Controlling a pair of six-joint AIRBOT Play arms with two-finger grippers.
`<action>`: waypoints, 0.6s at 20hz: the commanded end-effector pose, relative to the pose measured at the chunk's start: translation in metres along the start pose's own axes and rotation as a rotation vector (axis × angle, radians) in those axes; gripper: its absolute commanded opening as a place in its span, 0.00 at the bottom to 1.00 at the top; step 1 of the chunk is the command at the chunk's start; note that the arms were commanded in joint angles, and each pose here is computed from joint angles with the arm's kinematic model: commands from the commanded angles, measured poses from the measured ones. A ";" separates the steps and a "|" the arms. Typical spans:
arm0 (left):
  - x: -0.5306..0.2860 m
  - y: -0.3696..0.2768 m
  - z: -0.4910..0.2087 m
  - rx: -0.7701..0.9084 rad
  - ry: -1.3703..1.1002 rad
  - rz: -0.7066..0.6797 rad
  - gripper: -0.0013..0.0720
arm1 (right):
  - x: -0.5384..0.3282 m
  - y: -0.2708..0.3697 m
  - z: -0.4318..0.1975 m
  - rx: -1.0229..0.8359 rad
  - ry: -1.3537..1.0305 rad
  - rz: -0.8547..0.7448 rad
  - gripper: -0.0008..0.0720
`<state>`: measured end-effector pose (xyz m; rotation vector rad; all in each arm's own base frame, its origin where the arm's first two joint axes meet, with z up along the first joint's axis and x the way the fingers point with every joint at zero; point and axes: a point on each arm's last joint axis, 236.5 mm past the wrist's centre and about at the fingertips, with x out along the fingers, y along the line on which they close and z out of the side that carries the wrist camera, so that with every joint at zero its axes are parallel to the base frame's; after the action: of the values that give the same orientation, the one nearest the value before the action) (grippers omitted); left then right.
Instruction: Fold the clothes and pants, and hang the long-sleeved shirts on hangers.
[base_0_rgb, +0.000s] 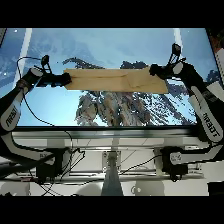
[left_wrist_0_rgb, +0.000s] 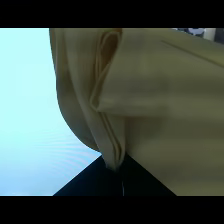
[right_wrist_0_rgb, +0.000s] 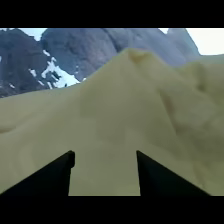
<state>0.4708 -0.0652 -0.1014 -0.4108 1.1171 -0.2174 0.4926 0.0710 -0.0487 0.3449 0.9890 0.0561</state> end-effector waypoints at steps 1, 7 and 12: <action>-0.016 -0.031 0.021 0.172 -0.039 0.007 0.03 | 0.002 0.045 0.000 -0.078 -0.030 0.058 0.49; -0.158 -0.089 0.034 0.390 -0.099 -0.009 0.03 | -0.003 0.145 -0.013 -0.236 -0.071 0.190 0.03; -0.257 -0.135 0.024 0.450 -0.255 -0.037 0.03 | 0.002 0.288 -0.083 -0.205 0.058 0.444 0.02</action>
<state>0.4197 -0.0846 0.1305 -0.0685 0.8460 -0.4203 0.4828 0.2812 -0.0104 0.2792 0.9072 0.4374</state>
